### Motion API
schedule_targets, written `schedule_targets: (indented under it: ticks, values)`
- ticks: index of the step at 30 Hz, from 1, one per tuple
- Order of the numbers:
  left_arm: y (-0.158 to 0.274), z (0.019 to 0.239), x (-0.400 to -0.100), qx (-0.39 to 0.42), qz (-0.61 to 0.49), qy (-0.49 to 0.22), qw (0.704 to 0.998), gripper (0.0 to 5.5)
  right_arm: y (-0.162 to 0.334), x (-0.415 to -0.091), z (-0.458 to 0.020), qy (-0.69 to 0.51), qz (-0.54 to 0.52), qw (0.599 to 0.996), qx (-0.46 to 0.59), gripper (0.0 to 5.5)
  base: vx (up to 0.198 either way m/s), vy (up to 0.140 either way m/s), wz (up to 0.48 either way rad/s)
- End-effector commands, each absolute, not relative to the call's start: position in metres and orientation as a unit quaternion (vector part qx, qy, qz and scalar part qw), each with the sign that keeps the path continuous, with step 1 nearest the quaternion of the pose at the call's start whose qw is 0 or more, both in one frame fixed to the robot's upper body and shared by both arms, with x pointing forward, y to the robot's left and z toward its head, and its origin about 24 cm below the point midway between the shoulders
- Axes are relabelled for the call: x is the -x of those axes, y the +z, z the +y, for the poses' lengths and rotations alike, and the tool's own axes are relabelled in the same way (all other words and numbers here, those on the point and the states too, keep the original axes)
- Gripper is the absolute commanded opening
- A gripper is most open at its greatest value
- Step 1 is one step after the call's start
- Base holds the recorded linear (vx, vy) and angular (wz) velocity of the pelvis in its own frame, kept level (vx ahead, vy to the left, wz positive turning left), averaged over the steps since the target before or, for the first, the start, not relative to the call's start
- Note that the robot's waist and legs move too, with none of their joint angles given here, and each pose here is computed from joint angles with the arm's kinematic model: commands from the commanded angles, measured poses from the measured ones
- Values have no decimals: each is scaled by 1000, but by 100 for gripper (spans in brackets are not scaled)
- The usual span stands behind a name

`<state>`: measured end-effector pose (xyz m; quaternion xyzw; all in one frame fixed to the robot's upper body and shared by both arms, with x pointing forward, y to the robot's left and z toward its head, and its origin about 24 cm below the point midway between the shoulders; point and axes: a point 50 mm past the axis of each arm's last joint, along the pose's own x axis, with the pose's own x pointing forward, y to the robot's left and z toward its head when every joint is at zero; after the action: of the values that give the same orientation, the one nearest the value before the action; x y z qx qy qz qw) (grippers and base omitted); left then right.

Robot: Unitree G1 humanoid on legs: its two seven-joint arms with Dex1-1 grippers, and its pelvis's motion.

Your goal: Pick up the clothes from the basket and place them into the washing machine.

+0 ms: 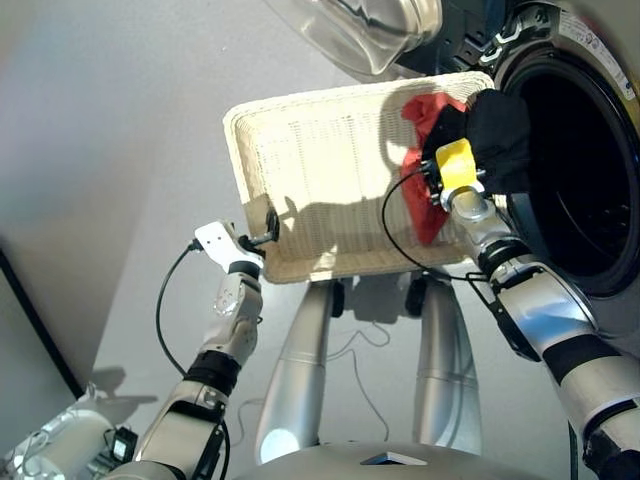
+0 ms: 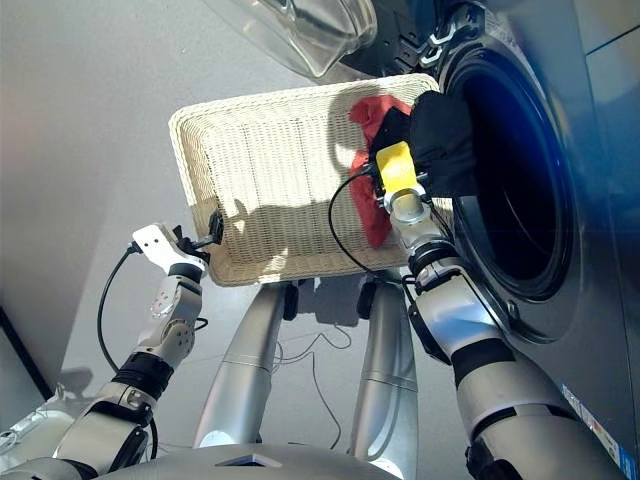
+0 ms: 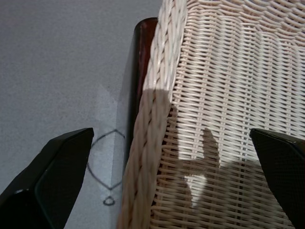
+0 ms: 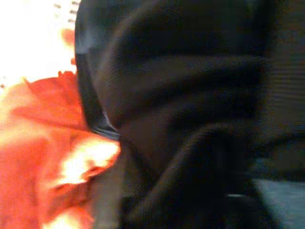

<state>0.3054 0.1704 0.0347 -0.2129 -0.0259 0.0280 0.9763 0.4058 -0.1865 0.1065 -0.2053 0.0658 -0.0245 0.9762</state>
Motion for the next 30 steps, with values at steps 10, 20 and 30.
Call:
schedule_targets:
  ticks: [10,20,30]
  values:
    - [34,196,-294,196,-47,63,978,550,127,-396,-208,-97,-53,993,-36,0,0,0,0]
    - [28,194,-283,192,-53,70,977,550,213,-345,-299,-326,-331,861,-207,0,-4,19,-107]
    - [19,196,-272,177,-37,67,981,550,189,-338,-327,-424,-263,856,-137,550,0,0,0]
